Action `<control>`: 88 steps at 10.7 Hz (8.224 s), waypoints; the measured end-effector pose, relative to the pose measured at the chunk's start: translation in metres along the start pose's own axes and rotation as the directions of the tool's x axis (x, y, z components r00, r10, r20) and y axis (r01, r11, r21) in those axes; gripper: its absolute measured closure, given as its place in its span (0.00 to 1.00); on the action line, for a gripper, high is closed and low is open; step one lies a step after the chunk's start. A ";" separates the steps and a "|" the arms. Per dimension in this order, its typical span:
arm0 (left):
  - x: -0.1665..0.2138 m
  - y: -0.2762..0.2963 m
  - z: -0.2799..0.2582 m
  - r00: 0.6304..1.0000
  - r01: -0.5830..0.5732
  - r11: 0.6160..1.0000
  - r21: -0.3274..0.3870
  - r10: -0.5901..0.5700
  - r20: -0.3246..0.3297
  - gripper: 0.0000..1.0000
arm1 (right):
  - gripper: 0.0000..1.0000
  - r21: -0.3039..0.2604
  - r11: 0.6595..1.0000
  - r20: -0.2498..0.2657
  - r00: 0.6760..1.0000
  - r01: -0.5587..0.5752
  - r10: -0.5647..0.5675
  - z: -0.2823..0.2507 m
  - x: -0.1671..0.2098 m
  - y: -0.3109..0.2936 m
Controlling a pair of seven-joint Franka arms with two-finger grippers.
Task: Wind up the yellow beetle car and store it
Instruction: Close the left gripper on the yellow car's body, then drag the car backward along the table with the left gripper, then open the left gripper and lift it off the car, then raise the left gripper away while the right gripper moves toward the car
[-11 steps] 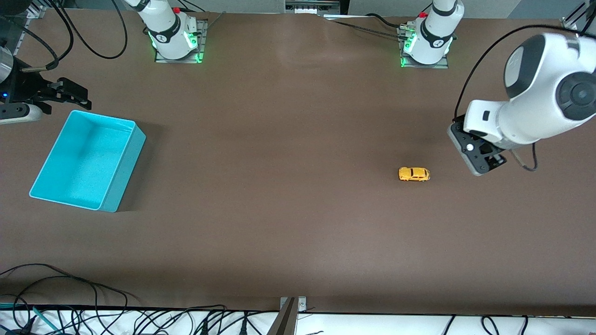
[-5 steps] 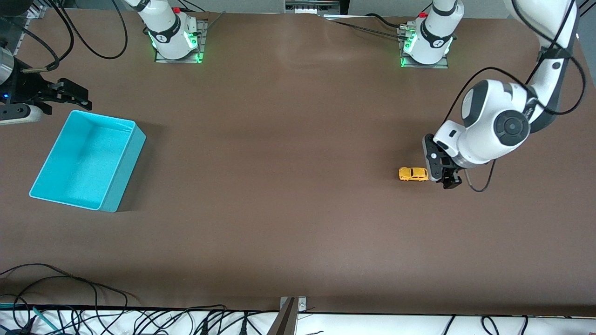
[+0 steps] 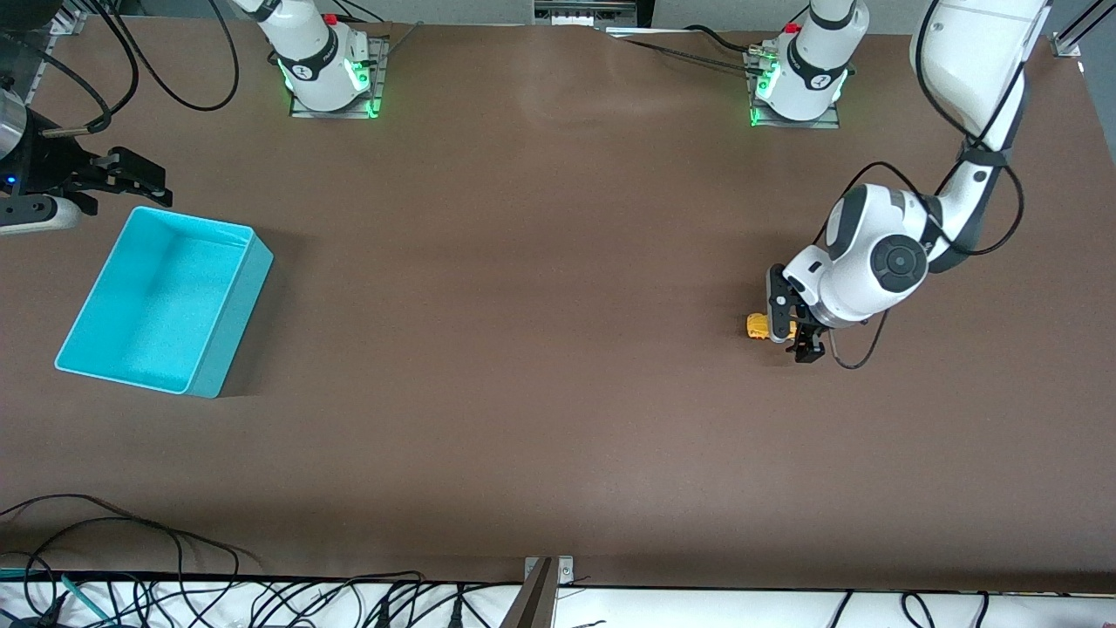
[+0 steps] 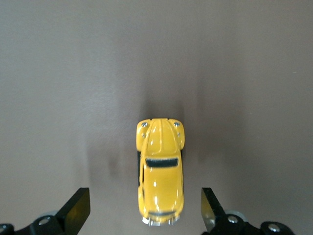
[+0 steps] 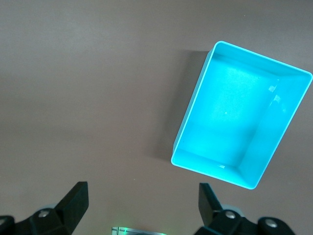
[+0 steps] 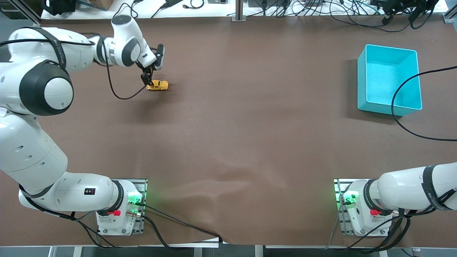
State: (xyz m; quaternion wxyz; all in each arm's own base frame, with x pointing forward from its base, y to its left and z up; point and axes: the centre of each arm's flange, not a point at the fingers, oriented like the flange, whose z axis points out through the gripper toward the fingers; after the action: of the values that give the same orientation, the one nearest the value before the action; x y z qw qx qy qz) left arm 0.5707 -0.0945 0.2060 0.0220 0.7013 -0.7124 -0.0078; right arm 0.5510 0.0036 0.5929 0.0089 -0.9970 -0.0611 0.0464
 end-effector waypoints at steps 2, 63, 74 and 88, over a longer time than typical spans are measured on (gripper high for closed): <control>-0.001 0.015 0.024 1.000 -0.007 1.000 0.007 0.007 -0.007 0.00 | 0.00 0.000 1.000 0.000 1.000 0.000 0.000 0.000 0.000 0.000; -0.292 0.022 0.009 0.999 -0.038 0.998 0.057 0.038 -0.004 0.24 | 0.00 0.000 1.000 0.008 1.000 0.003 -0.003 0.004 0.003 -0.001; -0.263 -0.015 -0.112 0.986 0.161 0.978 -0.131 -0.166 -0.031 0.00 | 0.00 0.000 1.000 0.008 1.000 0.003 -0.003 0.004 0.003 -0.001; -0.105 -0.024 -0.230 0.882 0.469 0.864 -0.183 -0.449 0.144 0.00 | 0.00 0.000 1.000 0.008 1.000 0.011 -0.011 0.005 0.004 -0.006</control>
State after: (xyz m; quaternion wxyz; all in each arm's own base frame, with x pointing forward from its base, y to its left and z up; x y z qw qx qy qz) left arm 0.6057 0.0151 0.4326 0.0599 0.8430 -0.5203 -0.1225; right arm 0.5533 0.0097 0.5881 0.0087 -0.9965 -0.0667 0.0504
